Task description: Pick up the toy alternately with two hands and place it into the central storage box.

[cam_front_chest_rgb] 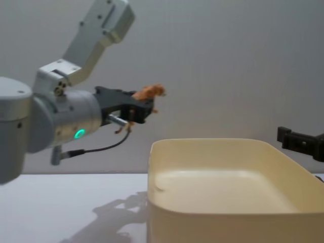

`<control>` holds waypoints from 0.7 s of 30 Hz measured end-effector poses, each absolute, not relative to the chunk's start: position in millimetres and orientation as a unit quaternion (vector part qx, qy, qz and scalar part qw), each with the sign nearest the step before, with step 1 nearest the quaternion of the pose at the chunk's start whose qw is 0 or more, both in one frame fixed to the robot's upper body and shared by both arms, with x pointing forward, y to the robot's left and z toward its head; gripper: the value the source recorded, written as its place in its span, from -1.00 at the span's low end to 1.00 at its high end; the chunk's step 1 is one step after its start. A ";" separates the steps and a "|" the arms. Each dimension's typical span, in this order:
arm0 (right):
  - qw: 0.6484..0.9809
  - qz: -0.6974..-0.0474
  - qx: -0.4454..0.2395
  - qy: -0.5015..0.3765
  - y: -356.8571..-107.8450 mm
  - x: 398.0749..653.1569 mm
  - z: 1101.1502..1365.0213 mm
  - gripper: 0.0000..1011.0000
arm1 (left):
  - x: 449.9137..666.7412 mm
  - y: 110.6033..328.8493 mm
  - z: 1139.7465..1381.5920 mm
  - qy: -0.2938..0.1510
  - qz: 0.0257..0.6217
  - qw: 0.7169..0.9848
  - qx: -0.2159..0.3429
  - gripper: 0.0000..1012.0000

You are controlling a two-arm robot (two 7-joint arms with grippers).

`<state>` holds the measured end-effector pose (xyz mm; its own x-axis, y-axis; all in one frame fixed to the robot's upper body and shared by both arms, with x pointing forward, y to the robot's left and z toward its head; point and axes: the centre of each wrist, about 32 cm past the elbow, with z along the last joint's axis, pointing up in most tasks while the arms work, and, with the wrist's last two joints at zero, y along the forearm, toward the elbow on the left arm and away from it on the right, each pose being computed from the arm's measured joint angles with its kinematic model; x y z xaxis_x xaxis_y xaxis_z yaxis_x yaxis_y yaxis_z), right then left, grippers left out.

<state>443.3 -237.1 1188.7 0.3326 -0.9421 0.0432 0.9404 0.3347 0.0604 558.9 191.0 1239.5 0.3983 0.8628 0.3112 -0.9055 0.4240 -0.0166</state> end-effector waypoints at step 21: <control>0.816 -0.577 0.012 -0.035 -237.1 443.3 1188.7 0.98 | 596.1 150.4 1239.2 -0.175 0.432 0.878 0.110 0.08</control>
